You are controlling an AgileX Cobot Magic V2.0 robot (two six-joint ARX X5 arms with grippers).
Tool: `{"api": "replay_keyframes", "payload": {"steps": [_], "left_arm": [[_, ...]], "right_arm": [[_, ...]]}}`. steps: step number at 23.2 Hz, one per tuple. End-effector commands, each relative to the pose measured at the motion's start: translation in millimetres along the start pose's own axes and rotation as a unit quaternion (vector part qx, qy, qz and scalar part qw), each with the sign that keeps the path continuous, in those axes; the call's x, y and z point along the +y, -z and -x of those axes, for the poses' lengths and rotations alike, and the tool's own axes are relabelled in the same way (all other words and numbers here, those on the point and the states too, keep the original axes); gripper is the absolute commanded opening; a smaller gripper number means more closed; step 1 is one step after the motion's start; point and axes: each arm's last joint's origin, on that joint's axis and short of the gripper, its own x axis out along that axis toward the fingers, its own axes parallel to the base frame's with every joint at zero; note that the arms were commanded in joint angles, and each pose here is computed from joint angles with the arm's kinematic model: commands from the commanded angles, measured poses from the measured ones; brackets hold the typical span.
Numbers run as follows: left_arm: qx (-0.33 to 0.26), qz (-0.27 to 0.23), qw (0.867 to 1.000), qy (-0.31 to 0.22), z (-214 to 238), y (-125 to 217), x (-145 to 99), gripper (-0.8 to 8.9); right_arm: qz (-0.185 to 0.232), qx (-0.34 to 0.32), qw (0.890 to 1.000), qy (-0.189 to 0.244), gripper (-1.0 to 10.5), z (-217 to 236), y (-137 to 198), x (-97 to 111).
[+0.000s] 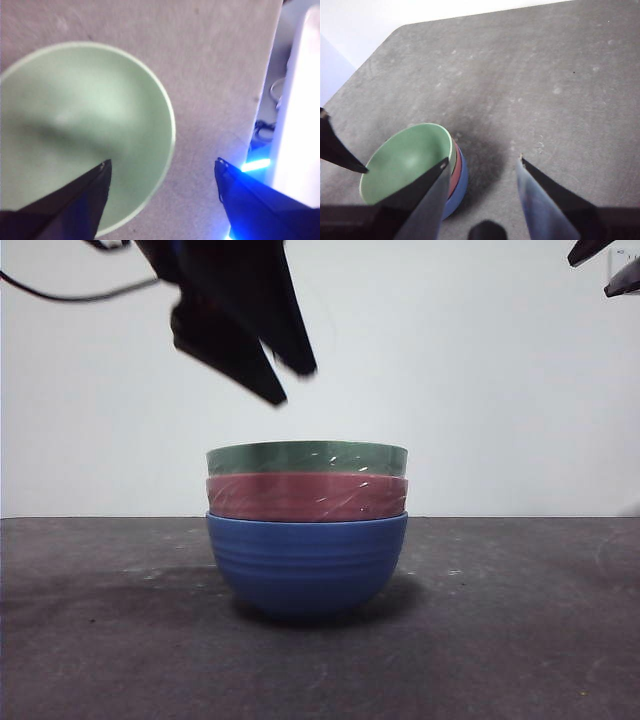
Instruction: Pick up the green bowl on the top,put the green bowl on the left,pick up the red bowl in the middle,put the red bowl on the right
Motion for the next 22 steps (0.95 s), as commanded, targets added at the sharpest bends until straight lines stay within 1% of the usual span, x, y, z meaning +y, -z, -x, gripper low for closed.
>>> {"api": "replay_keyframes", "payload": {"steps": [1,4,7,10,12,13,16,19,22], "left_arm": [[0.021,-0.025,0.999,0.004,-13,1,1,3.45],[0.038,-0.031,0.999,0.013,-26,2,3,3.45],[0.056,-0.027,0.998,0.02,-39,4,7,3.45],[0.05,-0.036,0.998,0.021,-40,2,5,3.36],[0.049,-0.041,0.998,0.02,-40,1,5,2.23],[0.049,-0.045,0.998,0.02,-40,2,5,1.82],[0.047,-0.048,0.997,0.021,-40,1,4,1.1],[0.047,-0.049,0.997,0.022,-40,1,4,-0.03],[0.045,-0.051,0.997,0.024,-40,0,3,-0.09]], "right_arm": [[0.006,-0.001,1.0,-0.001,2.2,0,-1,1],[0.005,-0.001,1.0,0.0,2.2,0,-1,0],[0.005,0.0,1.0,0.0,2.2,0,-1,0],[0.005,0.0,1.0,0.0,2.2,0,-1,0],[0.005,-0.001,1.0,0.002,2.2,0,-1,0],[0.005,0.0,1.0,0.002,2.2,0,-1,0],[0.005,-0.001,1.0,0.002,2.2,0,-1,0],[0.005,-0.001,1.0,0.003,2.2,0,-1,0],[0.005,-0.001,1.0,0.003,2.2,0,-1,0]]}}
